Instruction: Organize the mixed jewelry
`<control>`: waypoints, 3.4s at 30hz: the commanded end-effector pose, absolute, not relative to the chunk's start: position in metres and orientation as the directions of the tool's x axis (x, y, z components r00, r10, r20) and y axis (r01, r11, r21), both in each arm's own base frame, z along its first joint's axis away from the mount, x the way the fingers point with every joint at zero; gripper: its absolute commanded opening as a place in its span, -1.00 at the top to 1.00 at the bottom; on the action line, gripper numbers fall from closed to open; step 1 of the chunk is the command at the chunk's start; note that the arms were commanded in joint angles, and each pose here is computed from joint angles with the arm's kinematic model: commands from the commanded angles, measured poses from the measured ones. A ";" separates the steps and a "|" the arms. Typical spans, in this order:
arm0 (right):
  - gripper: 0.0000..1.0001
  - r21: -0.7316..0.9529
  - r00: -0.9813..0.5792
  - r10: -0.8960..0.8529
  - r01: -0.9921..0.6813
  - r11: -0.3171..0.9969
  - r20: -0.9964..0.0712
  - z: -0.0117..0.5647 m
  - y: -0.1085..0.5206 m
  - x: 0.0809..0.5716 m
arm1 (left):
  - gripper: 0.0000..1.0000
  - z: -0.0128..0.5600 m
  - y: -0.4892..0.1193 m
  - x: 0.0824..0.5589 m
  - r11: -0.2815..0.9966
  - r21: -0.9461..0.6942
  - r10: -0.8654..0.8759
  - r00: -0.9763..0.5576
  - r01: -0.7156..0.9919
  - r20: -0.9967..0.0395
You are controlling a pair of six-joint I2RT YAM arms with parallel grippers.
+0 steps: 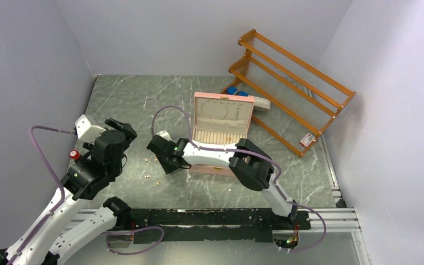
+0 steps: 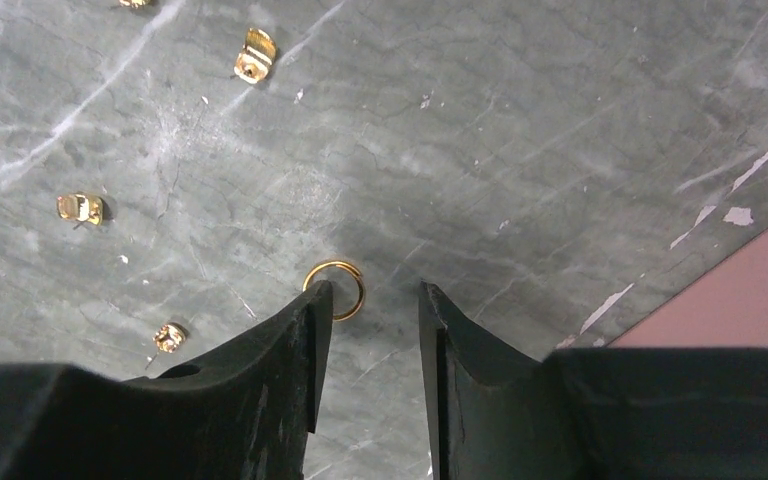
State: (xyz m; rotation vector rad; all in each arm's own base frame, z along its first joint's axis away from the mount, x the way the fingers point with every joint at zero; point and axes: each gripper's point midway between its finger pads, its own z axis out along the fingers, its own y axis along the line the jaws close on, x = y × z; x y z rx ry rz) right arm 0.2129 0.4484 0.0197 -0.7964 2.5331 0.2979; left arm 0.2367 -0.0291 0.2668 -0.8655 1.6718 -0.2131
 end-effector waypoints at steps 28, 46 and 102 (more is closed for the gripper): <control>0.42 0.158 -0.544 -0.660 -0.819 0.551 -0.518 0.044 0.460 0.175 | -0.56 0.295 -0.018 0.232 0.690 -0.598 -0.644 0.033 -0.408 -0.765; 0.37 0.119 -0.549 -0.695 -0.816 0.565 -0.465 0.014 0.453 0.177 | -0.56 0.287 -0.021 0.235 0.696 -0.587 -0.640 0.014 -0.415 -0.769; 1.00 0.834 -0.828 0.194 -0.547 -0.075 -0.526 0.333 0.332 0.224 | -0.86 0.333 -0.178 0.255 0.667 -0.696 -0.611 -0.339 0.267 -0.716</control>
